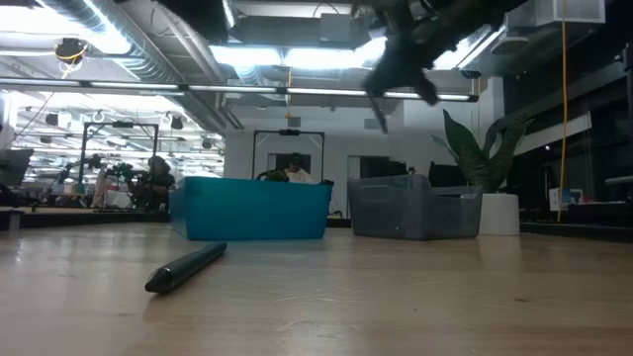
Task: Sort pens & pencils
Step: Put the left black pen into the gray bin
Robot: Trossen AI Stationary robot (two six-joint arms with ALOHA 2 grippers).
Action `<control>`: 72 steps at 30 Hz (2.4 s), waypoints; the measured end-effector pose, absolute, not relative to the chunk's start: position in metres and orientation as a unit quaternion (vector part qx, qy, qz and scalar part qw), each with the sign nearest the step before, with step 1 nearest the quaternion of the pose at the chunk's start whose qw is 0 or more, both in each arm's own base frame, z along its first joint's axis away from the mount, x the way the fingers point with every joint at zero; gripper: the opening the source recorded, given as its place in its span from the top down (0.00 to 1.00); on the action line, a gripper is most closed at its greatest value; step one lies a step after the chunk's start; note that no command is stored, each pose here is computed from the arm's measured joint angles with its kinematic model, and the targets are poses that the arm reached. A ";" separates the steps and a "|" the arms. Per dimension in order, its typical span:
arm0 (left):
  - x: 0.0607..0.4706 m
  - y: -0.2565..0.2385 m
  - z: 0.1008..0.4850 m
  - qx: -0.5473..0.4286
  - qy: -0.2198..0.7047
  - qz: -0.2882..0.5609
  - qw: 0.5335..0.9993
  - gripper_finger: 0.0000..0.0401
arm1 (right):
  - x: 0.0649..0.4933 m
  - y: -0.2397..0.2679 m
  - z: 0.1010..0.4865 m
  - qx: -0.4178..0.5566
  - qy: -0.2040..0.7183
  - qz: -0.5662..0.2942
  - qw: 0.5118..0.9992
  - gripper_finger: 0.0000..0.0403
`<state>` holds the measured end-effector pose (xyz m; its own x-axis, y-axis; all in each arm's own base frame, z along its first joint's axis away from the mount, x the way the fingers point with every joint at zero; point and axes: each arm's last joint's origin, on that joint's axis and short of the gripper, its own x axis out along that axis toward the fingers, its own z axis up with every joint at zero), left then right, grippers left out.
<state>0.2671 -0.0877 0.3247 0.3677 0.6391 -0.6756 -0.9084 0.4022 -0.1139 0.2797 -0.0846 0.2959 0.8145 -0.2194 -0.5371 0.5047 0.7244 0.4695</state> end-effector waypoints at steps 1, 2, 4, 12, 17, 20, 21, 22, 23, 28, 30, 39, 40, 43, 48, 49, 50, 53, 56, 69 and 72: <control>0.266 -0.085 0.324 -0.238 0.282 0.496 0.786 0.88 | 0.274 -0.084 0.295 0.310 0.245 -0.219 0.892 0.93; 0.266 -0.083 0.324 -0.235 0.285 0.501 0.783 0.88 | 0.269 -0.084 0.294 0.308 0.257 -0.236 0.885 0.93; 0.266 -0.078 0.324 -0.231 0.290 0.507 0.778 0.88 | 0.262 -0.083 0.291 0.307 0.283 -0.270 0.868 0.93; 0.269 -0.063 0.323 -0.195 0.316 0.515 0.773 0.88 | 0.263 -0.086 0.271 0.301 0.335 -0.334 0.828 0.93; 0.269 -0.061 0.323 -0.188 0.327 0.513 0.771 0.88 | 0.268 -0.097 0.251 0.329 0.359 -0.375 0.789 0.93; 0.269 -0.061 0.323 -0.184 0.331 0.511 0.772 0.88 | 0.270 -0.104 0.242 0.359 0.356 -0.401 0.764 0.93; 0.269 -0.061 0.323 -0.181 0.334 0.509 0.773 0.88 | 0.270 -0.107 0.239 0.372 0.353 -0.412 0.753 0.93; 0.269 -0.061 0.323 -0.180 0.334 0.509 0.773 0.88 | 0.270 -0.109 0.237 0.380 0.352 -0.421 0.745 0.93; 0.269 -0.061 0.323 -0.179 0.334 0.509 0.773 0.88 | 0.269 -0.111 0.236 0.388 0.348 -0.435 0.734 0.93; 0.269 -0.061 0.323 -0.164 0.346 0.501 0.776 0.88 | 0.265 -0.116 0.239 0.428 0.330 -0.471 0.697 0.93; 0.269 -0.061 0.323 -0.157 0.351 0.498 0.777 0.88 | 0.267 -0.116 0.247 0.440 0.312 -0.479 0.693 0.93; 0.269 -0.059 0.323 -0.113 0.378 0.481 0.783 0.88 | 0.267 -0.116 0.265 0.487 0.268 -0.530 0.640 0.93; 0.268 -0.059 0.323 -0.107 0.381 0.480 0.783 0.88 | 0.268 -0.114 0.265 0.491 0.262 -0.534 0.636 0.93; 0.266 -0.058 0.323 -0.091 0.391 0.482 0.779 0.88 | 0.271 -0.109 0.259 0.505 0.260 -0.543 0.618 0.93; 0.260 -0.056 0.323 -0.062 0.403 0.493 0.769 0.88 | 0.279 -0.109 0.245 0.520 0.270 -0.551 0.594 0.93; 0.260 -0.056 0.323 -0.059 0.404 0.494 0.767 0.88 | 0.280 -0.110 0.242 0.525 0.273 -0.553 0.586 0.93; 0.259 -0.056 0.323 -0.055 0.407 0.495 0.765 0.88 | 0.282 -0.110 0.239 0.526 0.275 -0.556 0.582 0.93; 0.257 -0.055 0.324 -0.049 0.411 0.497 0.762 0.88 | 0.287 -0.112 0.230 0.529 0.283 -0.556 0.575 0.93; 0.257 -0.055 0.320 -0.043 0.414 0.498 0.760 0.88 | 0.289 -0.113 0.223 0.527 0.293 -0.560 0.569 0.93; 0.253 -0.055 0.303 -0.022 0.438 0.502 0.745 0.88 | 0.293 -0.123 0.203 0.523 0.315 -0.577 0.543 0.93; 0.253 -0.055 0.303 -0.022 0.438 0.502 0.745 0.88 | 0.295 -0.124 0.199 0.525 0.322 -0.576 0.538 0.93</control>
<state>0.2530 -0.0547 0.3030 0.1123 0.7292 -0.6751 -0.7674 0.4952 0.4072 0.2948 -0.1237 0.1985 0.1301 -0.2824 -0.9504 0.9575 -0.2129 0.1944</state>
